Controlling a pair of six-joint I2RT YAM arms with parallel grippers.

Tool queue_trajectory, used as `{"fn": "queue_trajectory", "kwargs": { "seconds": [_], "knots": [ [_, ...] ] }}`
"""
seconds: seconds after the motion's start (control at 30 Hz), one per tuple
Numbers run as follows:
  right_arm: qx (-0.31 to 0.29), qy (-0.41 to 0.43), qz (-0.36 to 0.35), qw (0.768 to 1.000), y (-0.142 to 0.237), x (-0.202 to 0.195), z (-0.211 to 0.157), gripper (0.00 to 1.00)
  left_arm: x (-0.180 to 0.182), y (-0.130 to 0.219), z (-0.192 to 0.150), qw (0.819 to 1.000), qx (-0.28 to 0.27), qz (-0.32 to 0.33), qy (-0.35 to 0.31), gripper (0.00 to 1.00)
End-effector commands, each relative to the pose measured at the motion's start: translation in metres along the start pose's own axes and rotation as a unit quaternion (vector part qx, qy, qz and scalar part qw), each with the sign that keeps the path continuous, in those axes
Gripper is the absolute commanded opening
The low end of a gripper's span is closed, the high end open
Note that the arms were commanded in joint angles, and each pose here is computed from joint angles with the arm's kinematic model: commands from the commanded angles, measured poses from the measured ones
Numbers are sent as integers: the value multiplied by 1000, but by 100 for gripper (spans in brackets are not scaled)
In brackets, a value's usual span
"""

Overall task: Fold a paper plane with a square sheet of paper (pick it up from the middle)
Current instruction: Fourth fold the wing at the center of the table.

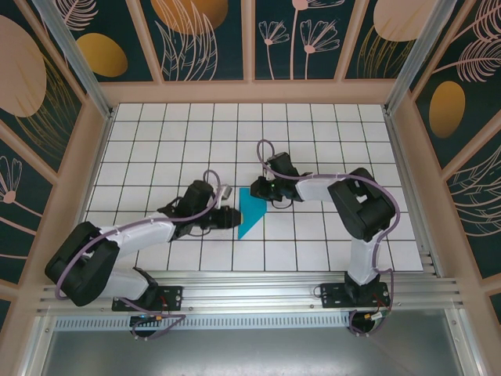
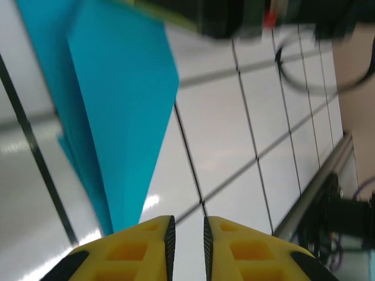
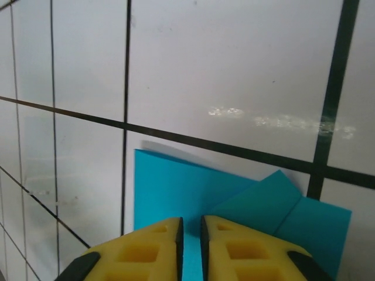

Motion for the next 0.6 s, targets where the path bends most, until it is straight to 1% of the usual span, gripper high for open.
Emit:
{"fn": "queue_trajectory", "kwargs": {
  "seconds": [0.0, 0.07, 0.2, 0.27, 0.37, 0.5, 0.57],
  "knots": [
    [-36, 15, 1, 999, 28, 14, 14, 23, 10, -11, 20, 995, -37, 91, 17, 24],
    [-43, 11, -9, 999, 36, 13, 14, 27, 10, -20, 25, 994, -30, 99, 19, 26],
    [-50, -10, -26, 998, 52, 5, 5, 29, 17, -28, 32, 990, -44, 135, 27, 31],
    [-48, -26, -30, 998, 57, -1, -3, 30, 18, -31, 34, 989, -42, 140, 25, 35],
    [-38, -39, -8, 998, 61, -3, -16, 35, 19, -35, 33, 990, -26, 137, 22, 36],
    [-19, -65, 14, 998, 58, -5, -30, 38, 21, -41, 30, 991, -4, 132, 17, 38],
    [-15, -79, 9, 997, 57, -9, -37, 40, 23, -42, 29, 991, -2, 135, 17, 38]
  ]
}}
Point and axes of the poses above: each hand's point on the last joint's axis, 136 mm out from that joint toward the fingers, its own y axis back along the fingers, its own x axis along the line the jaws close on, z = x × y, the point moved 9 cm from there along y, back along the fingers, and after that the axes turned 13 degrees about y, right-handed, at the moved point
